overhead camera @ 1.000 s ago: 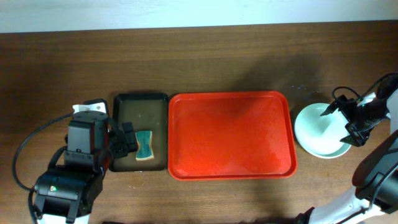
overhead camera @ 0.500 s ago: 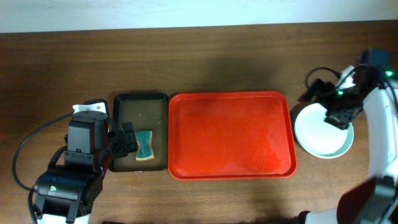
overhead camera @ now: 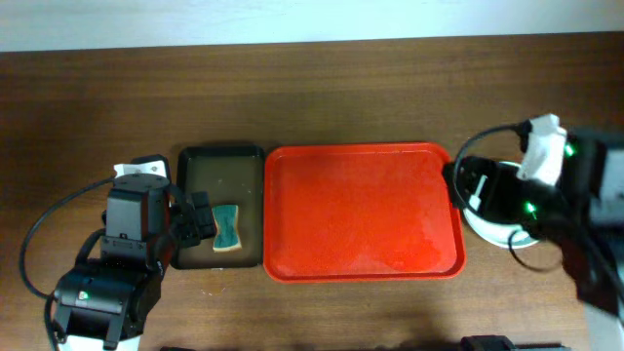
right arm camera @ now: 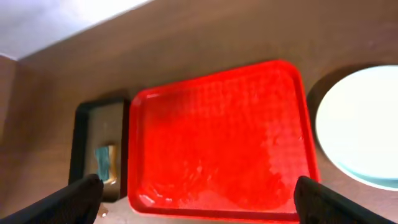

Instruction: Clean dirty plates on tray and stack at the side

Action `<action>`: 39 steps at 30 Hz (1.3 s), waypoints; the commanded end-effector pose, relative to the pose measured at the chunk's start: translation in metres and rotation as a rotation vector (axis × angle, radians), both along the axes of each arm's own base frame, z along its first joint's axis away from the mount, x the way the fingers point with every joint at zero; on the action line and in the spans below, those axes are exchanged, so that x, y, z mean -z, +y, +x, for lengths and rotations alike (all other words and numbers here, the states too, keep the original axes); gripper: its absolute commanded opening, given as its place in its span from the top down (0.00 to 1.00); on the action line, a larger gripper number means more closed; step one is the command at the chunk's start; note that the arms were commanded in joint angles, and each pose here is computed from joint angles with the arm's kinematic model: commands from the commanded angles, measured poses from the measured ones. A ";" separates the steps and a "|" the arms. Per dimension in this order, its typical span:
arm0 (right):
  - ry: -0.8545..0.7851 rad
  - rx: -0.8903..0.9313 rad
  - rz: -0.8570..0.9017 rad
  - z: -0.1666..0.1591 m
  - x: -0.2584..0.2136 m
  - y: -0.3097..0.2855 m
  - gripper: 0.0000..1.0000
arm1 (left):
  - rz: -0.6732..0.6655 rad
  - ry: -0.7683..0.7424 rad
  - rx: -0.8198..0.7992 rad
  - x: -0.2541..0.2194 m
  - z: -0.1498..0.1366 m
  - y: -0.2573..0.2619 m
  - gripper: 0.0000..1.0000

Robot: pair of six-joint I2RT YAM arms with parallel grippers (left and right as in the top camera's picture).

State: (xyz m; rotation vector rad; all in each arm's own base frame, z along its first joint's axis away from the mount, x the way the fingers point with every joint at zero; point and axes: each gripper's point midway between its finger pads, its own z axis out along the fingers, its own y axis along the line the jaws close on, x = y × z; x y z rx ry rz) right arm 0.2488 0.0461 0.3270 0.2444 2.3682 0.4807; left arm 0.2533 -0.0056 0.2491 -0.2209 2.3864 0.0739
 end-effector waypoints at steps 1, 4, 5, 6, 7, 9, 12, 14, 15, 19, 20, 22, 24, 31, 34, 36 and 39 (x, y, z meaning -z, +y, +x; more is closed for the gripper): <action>-0.106 0.026 -0.028 -0.024 -0.022 -0.005 0.02 | -0.004 -0.011 -0.010 -0.003 0.001 0.000 0.01; -0.225 0.034 -0.033 -0.054 -0.044 -0.007 0.01 | -0.004 -0.011 -0.010 -0.003 0.001 0.000 0.01; -0.284 0.037 -0.032 -0.069 -0.054 -0.007 0.02 | -0.004 -0.011 -0.010 -0.003 0.001 0.000 0.01; -0.340 0.038 -0.032 -0.082 -0.063 -0.007 0.01 | -0.004 -0.011 -0.010 -0.003 0.001 0.000 0.01; -0.379 0.039 -0.032 -0.092 -0.069 -0.007 0.01 | -0.004 -0.011 -0.010 -0.003 0.001 0.000 0.01; -0.465 0.040 -0.030 -0.111 -0.081 -0.007 0.02 | -0.004 -0.011 -0.010 -0.003 0.001 0.000 0.01; -0.538 0.043 -0.030 -0.132 -0.089 -0.008 0.01 | -0.004 -0.011 -0.010 -0.003 0.001 0.000 0.01; -0.573 0.044 -0.029 -0.143 -0.092 -0.008 0.01 | -0.004 -0.011 -0.010 -0.003 0.001 0.000 0.01; -0.590 0.024 -0.045 -0.147 -0.093 -0.007 0.02 | -0.004 -0.011 -0.010 -0.003 0.001 0.000 0.01; -0.637 -0.045 -0.060 -0.161 -0.095 -0.005 0.02 | -0.004 -0.011 -0.010 -0.003 0.001 0.000 0.01; -0.646 -0.050 -0.060 -0.164 -0.096 -0.006 0.02 | -0.004 -0.011 -0.010 -0.003 0.001 0.000 0.01; -0.655 -0.046 -0.065 -0.168 -0.091 -0.009 0.01 | -0.004 -0.011 -0.010 -0.003 0.001 0.000 0.01; -0.648 -0.043 -0.070 -0.171 -0.074 -0.012 0.02 | -0.004 -0.011 -0.010 -0.003 0.001 0.000 0.01; -0.718 -0.028 -0.057 -0.158 -0.014 -0.011 0.01 | -0.004 -0.011 -0.010 -0.003 0.001 0.000 0.01; -0.794 0.007 -0.069 -0.139 -0.015 -0.014 0.01 | -0.004 -0.011 -0.010 -0.003 0.001 0.000 0.01; -0.938 -0.012 -0.135 -0.119 -0.028 -0.010 0.01 | -0.004 -0.011 -0.010 -0.003 0.001 0.000 0.01; -1.136 -0.002 -0.175 -0.101 -0.053 -0.008 0.02 | -0.004 -0.011 -0.010 -0.003 0.001 0.000 0.01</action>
